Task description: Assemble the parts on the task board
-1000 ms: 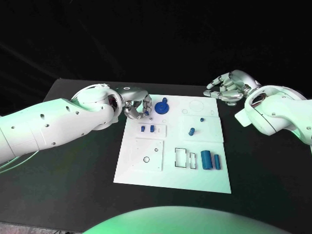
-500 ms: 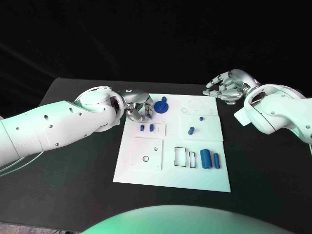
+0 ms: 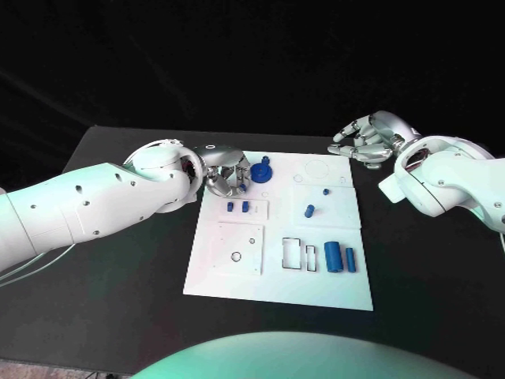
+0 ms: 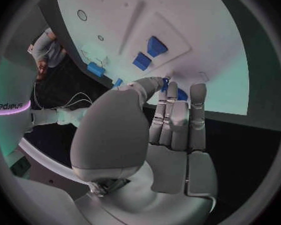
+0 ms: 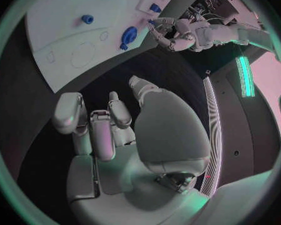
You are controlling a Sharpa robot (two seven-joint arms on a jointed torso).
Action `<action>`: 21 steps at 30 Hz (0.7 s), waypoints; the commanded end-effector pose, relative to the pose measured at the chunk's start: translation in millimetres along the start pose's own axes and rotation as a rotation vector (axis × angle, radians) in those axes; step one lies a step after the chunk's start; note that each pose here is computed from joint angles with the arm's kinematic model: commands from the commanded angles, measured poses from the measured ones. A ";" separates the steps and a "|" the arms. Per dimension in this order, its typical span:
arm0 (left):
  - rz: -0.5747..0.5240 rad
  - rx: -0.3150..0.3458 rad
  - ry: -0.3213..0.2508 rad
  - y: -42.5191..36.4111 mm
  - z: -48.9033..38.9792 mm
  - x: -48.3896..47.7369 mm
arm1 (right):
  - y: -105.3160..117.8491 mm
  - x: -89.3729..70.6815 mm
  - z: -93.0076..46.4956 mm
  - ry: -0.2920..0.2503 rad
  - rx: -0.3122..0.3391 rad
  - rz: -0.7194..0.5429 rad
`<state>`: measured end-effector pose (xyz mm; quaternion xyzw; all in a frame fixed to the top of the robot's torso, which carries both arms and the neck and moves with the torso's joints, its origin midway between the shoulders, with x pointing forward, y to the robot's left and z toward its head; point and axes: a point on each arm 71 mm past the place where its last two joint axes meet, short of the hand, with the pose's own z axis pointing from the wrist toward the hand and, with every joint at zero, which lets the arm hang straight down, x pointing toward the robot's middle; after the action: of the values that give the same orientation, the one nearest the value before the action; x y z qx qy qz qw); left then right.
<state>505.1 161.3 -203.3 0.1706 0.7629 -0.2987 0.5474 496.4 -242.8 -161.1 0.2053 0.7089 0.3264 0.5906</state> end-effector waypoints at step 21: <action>0.026 -0.001 0.045 3.5 1.9 4.3 | -0.3 -0.1 -0.2 0.001 -0.001 0.000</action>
<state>509.6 165.7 -206.4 0.1744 0.7685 -0.2859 0.5451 496.3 -243.5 -161.1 0.2064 0.7089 0.3259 0.5905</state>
